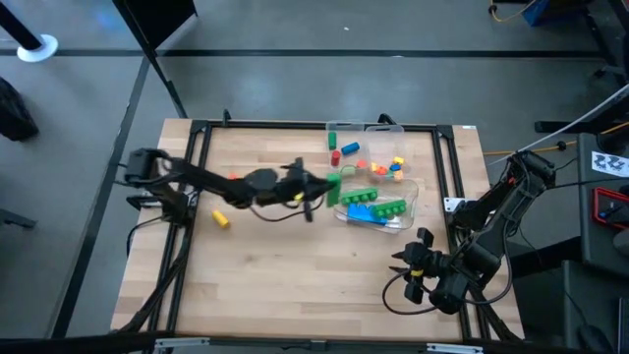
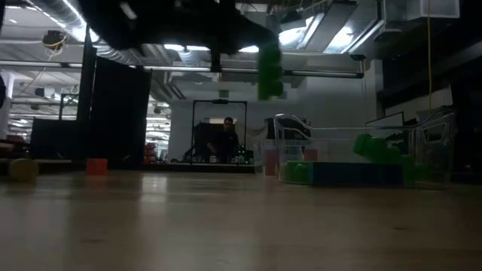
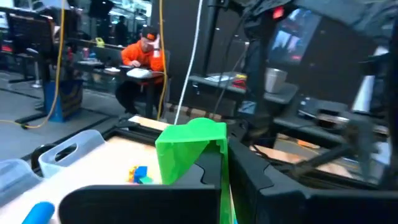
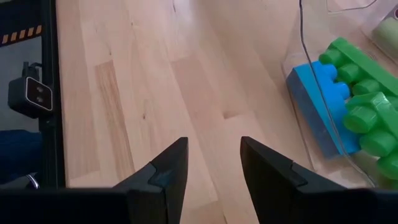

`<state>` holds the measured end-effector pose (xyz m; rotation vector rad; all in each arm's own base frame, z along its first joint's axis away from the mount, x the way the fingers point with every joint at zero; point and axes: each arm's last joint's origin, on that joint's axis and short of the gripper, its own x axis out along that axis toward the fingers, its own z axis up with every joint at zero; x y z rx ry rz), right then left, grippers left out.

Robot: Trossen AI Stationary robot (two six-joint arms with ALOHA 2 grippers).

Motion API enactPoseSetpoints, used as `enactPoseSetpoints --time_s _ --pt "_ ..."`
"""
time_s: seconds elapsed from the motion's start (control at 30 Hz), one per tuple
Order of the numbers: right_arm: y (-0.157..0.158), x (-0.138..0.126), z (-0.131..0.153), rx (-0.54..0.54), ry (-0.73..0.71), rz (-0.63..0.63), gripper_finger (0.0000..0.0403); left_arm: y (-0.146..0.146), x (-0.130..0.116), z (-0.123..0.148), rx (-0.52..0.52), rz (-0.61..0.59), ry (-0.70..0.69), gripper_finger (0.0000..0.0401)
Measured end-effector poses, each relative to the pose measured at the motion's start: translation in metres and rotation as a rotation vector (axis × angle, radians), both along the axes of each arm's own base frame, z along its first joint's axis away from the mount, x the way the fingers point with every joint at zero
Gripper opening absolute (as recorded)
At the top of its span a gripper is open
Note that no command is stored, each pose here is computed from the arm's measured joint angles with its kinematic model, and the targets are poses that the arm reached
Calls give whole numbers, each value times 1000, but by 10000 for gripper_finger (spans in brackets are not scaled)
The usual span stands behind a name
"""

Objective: Sort blocks by size
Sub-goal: Put the large green 4 stud game piece into the bottom transparent bin, then put the yellow cylindrical block into the left transparent bin

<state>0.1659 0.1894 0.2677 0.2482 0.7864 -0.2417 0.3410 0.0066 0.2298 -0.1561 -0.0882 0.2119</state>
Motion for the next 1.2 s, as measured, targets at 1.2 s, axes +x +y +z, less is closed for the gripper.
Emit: enactPoseSetpoints --time_s 1.2 --pt "-1 -1 0 -8 9 -2 150 23 65 -12 -37 8 305 139"
